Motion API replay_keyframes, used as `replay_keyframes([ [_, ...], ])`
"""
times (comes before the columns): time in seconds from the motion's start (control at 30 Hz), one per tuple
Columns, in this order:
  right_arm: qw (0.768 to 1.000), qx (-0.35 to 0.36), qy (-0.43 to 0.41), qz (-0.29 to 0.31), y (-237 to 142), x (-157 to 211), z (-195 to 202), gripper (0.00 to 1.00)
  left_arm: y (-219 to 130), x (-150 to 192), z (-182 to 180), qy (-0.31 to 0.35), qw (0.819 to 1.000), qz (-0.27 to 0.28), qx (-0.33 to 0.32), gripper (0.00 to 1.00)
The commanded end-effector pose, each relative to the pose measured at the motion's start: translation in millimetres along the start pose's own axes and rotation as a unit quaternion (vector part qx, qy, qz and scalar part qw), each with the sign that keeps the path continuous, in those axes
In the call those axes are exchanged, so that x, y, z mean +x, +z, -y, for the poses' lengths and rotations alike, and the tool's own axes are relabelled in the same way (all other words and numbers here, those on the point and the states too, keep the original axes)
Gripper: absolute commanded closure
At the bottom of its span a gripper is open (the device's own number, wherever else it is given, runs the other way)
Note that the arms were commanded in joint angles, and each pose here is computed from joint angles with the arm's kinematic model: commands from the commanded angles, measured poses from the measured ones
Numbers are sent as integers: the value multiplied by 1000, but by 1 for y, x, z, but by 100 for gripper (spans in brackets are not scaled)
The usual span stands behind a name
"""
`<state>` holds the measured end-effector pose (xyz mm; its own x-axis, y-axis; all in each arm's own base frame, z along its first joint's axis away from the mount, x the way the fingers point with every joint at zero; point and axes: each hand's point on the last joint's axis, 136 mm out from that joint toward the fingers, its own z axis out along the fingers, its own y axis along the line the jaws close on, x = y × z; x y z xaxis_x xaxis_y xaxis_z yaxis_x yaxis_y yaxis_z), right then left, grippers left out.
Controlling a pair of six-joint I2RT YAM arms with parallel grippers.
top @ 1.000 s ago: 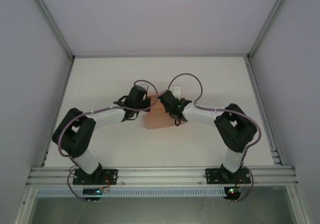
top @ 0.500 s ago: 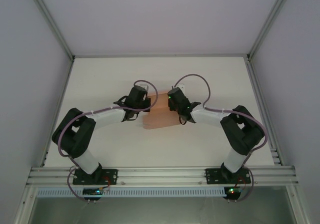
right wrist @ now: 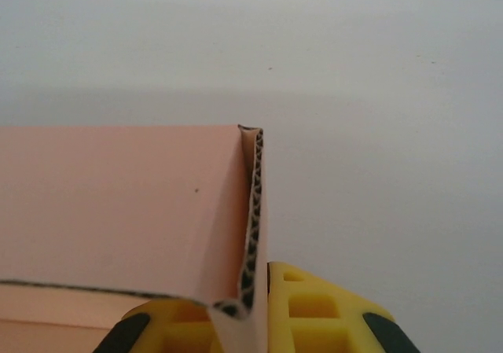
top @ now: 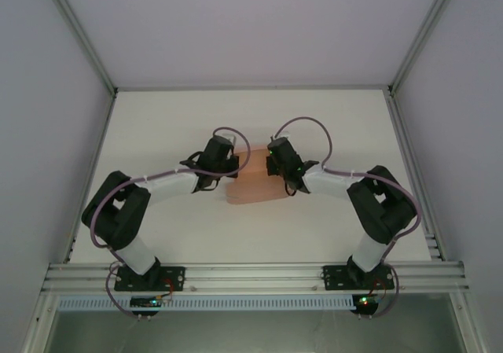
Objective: Assemble paper box
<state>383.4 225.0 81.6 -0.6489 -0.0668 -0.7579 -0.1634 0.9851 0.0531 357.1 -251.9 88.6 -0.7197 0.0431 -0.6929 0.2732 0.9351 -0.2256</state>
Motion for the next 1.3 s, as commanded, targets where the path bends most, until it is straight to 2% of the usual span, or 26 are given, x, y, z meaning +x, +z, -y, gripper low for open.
replay_keyframes([
  [0.0,989,144,26,13,0,-6,52,100,-17,-10,2,-6,1000,6,-12,100],
  [0.17,958,283,39,3,-15,2,91,100,-19,-12,2,-17,1000,7,-24,100],
  [0.33,951,304,46,8,-14,1,100,100,-16,-13,3,-22,999,6,-23,100],
  [0.4,964,265,23,17,-5,-5,88,100,-15,-13,5,-21,1000,5,-20,100],
  [0.47,985,168,10,28,7,-10,61,94,-15,-14,7,-19,1000,7,-14,100],
  [0.57,996,69,27,46,9,-16,41,84,-14,-16,10,-9,1000,12,-7,100],
  [0.8,998,-23,40,40,6,-18,25,61,-11,-15,10,7,1000,19,-3,100],
  [1.0,991,-106,68,37,1,-23,6,53,-9,-13,10,10,1000,17,-4,100],
  [1.13,992,-94,71,34,2,-26,8,52,-10,-15,11,5,1000,21,1,100],
  [1.27,990,-114,71,34,-3,-28,0,41,-9,-15,11,3,1000,20,-1,100],
])
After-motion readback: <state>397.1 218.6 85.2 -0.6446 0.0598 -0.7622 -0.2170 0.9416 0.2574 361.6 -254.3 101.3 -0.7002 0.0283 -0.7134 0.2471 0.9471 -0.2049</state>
